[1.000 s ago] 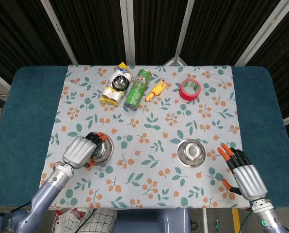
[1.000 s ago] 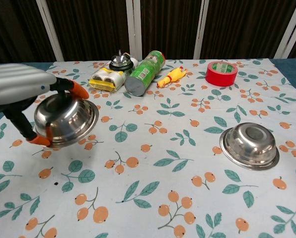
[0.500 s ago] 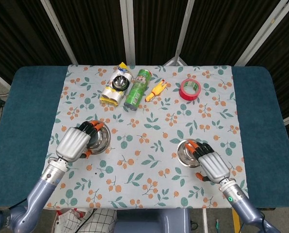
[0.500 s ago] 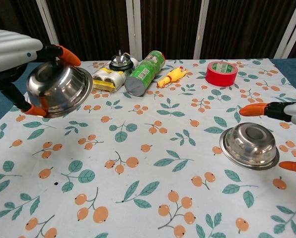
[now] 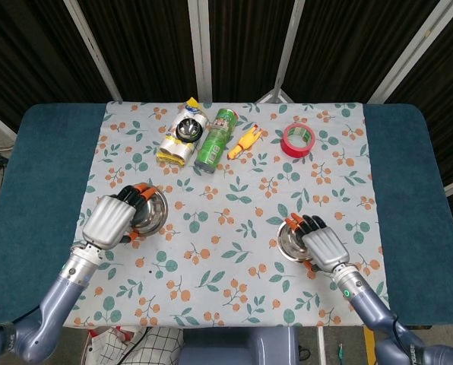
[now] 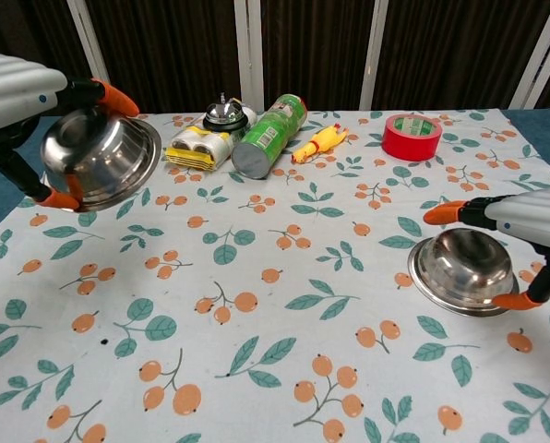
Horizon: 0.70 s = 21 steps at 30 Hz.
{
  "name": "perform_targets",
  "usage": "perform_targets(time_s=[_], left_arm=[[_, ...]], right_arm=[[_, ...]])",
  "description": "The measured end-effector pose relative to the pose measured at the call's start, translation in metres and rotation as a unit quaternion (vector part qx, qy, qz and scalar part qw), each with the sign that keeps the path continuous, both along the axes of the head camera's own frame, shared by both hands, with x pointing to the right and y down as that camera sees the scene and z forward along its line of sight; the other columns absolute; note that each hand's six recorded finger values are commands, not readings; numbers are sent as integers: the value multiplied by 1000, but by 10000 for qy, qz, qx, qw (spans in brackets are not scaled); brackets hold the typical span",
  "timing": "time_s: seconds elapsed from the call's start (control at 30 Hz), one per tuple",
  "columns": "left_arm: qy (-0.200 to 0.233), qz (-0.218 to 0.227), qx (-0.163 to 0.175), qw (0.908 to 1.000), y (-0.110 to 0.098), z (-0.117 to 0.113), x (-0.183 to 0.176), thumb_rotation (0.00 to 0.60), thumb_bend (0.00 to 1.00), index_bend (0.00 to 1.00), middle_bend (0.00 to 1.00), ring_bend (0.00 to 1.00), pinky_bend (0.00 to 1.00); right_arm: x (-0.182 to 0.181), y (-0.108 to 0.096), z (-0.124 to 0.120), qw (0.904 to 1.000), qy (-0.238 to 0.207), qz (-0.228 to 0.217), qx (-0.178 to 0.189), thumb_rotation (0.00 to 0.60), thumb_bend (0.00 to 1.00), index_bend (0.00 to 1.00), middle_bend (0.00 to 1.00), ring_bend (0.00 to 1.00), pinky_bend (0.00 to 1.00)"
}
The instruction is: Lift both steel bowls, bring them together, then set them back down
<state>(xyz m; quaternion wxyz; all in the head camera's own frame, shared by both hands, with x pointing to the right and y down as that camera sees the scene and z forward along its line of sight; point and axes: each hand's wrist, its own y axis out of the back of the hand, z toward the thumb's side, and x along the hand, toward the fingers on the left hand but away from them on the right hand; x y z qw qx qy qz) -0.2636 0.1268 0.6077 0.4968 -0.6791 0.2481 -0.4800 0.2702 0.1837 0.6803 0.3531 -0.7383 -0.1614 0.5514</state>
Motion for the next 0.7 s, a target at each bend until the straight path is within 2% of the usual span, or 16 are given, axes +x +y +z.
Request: perform_targets(time_s=[0.23,0.4,0.63,0.7], left_arm=[[-37,4,-23,10000,-3,5,4,600,263,313,504,437,643],[-63,-3,-47,10000,-4,10,5,600,261,313,505,437,643],[-142,52,-9,9999,-4,12,7,600,260,320,514,437,647],[-136,75,-7,9999,-4,12,10,600,260,320,514,437,647]], right_arm=[[3,-5,9,9999,98,41,-125,600,310,0,0,0,104],[1,-8,14,9998,80,40,-183,600,311,0,0,0,150],[1,-4,18,9994,131,-17,-306,600,310,0,0,4,353],[1,-4,18,9994,156,-31,-305,600,310,0,0,38,426]])
